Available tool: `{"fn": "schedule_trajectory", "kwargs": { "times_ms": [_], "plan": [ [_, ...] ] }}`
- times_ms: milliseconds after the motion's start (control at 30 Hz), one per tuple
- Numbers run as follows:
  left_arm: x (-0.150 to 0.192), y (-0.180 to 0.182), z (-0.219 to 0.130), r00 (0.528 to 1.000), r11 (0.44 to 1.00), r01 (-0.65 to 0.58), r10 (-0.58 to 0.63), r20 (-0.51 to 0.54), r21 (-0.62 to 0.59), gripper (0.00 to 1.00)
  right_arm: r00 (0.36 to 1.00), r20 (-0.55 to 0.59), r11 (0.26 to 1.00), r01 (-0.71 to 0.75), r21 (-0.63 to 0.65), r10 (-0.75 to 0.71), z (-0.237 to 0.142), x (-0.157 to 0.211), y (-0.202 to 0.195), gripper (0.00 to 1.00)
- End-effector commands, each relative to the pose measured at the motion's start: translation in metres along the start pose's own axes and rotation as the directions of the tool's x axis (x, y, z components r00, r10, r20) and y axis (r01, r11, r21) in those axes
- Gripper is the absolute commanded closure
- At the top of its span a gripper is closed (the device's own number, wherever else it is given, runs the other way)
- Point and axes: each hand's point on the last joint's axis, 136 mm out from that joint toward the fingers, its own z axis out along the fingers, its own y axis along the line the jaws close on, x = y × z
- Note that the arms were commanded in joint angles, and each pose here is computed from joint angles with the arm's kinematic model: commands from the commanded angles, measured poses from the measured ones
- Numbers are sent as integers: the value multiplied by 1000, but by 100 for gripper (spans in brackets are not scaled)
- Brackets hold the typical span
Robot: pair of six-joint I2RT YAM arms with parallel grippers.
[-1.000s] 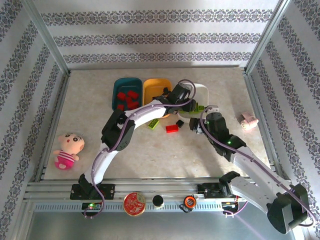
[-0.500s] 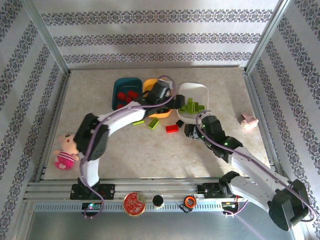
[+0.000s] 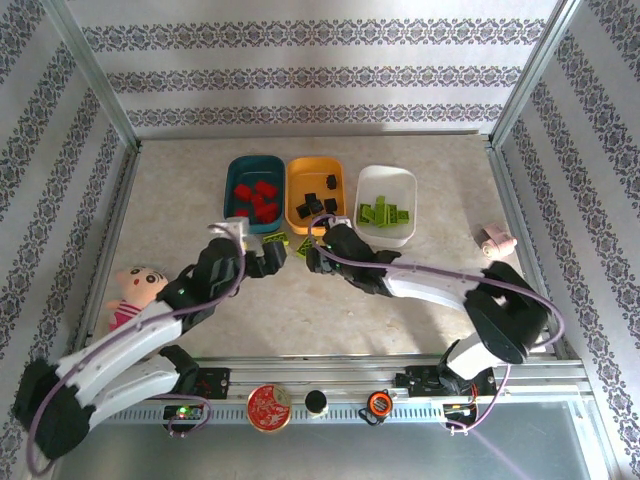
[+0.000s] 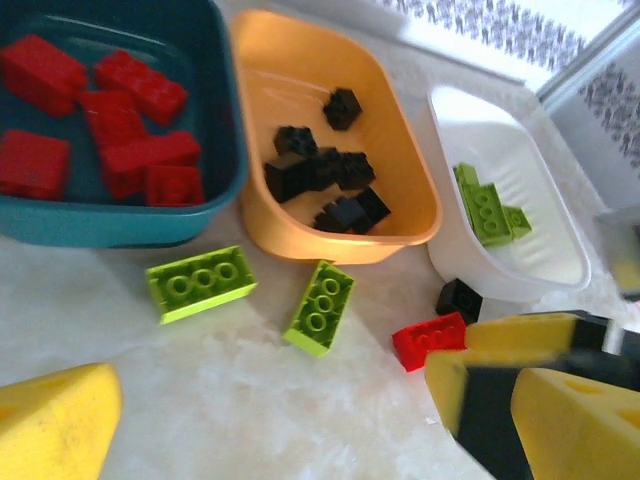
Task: Sort the legos into containers by color
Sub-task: Pick up the lego from the center of the table.
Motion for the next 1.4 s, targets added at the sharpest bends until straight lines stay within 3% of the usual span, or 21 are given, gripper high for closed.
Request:
{"fn": "schedule_trajectory", "kwargs": {
  "times_ms": [0,367,633,933,1100,1167,1267,1367],
  "plan": [
    [5,26,-19,998,997,40,-36,55,-72,0,987,93,987,-140,82,132,20,-15,-7,33],
    [18,30,-29,998,999,39,-37,51,-31,0,956,129,945,-284,164,265,61,-11,-18,32],
    [22,26,-27,999,999,32,-33,41,1,0,969,98,962,-239,133,227,67,-11,1,32],
    [19,31,-36,997,1000,31,-30,74,-2,0,990,113,981,-97,171,78,35,-16,6,33],
    [18,32,-39,997,1000,28,-28,79,-4,0,984,-43,967,178,182,-173,18,-7,-2,31],
    [19,33,-39,997,1000,27,-26,78,-7,0,952,-176,963,263,65,-249,20,7,-2,29],
    [19,34,-39,996,1000,29,-28,82,-10,0,906,-339,968,240,-80,-253,26,25,-9,29],
    [18,34,-38,996,999,32,-31,86,-9,0,856,-417,952,295,-87,-304,35,35,-21,28]
  ]
}}
